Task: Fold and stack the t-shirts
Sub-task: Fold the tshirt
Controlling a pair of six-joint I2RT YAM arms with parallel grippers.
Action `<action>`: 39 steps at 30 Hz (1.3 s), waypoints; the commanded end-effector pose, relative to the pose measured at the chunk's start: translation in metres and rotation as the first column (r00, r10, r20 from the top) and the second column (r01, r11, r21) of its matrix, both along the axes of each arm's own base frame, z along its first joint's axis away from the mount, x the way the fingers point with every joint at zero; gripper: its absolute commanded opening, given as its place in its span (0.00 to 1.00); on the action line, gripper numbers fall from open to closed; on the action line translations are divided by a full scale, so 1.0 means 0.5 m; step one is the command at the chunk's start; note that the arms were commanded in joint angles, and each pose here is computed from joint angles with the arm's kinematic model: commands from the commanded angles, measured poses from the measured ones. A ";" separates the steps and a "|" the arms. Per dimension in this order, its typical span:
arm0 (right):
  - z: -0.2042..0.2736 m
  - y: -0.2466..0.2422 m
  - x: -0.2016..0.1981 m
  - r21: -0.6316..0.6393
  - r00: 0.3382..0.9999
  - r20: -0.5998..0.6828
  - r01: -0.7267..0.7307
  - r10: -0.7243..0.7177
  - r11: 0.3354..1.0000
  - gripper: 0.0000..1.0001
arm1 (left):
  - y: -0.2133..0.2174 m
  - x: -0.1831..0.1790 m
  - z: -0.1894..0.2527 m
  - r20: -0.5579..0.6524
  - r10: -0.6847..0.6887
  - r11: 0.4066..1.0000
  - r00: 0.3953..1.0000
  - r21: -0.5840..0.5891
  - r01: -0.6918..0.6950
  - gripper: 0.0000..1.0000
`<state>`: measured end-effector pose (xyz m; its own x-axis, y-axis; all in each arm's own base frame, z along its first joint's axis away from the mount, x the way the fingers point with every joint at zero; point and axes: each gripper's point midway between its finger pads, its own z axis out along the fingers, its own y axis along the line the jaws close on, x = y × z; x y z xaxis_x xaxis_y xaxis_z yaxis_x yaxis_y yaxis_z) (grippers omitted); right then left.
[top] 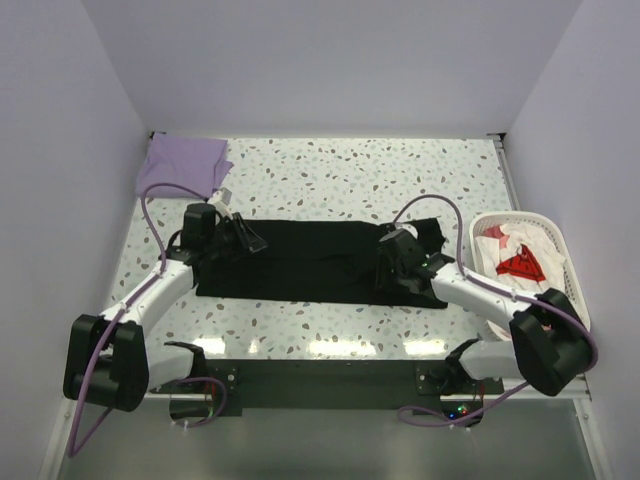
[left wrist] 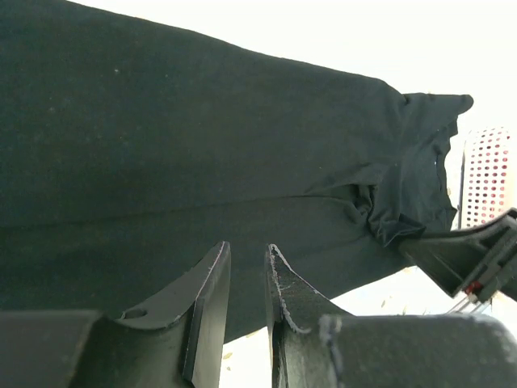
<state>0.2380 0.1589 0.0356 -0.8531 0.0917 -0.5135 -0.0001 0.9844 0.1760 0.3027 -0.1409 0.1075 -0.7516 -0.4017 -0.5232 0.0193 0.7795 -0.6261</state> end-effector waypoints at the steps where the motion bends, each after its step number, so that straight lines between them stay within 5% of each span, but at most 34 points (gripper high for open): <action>1: 0.039 0.014 -0.006 0.065 0.999 0.045 -0.009 0.007 0.998 0.45 | -0.005 0.022 0.021 0.057 0.013 1.000 0.998 -0.014 -0.012 0.28; 11: 0.155 -0.012 0.073 0.008 0.974 0.207 0.093 -0.092 0.996 0.45 | 0.001 0.023 0.020 0.057 0.022 1.000 0.998 -0.001 -0.022 0.28; 18: 0.081 0.023 0.128 -0.043 0.986 0.142 0.095 -0.088 0.995 0.31 | 0.007 0.023 0.012 0.054 0.030 0.999 0.998 0.019 -0.031 0.28; 23: 0.021 0.043 0.083 0.005 0.997 0.063 0.049 -0.049 0.999 0.18 | 0.011 0.018 -0.007 0.040 0.046 0.999 0.998 0.021 -0.047 0.27; 33: -0.052 0.033 0.025 -0.037 1.000 -0.025 0.018 -0.018 0.999 0.20 | 0.018 0.005 -0.043 0.014 0.084 0.996 0.996 0.009 -0.084 0.27; 39: 0.016 0.031 0.041 -0.031 0.999 0.039 0.014 -0.013 0.999 0.35 | 0.022 0.007 -0.043 0.013 0.094 0.995 0.995 0.017 -0.094 0.27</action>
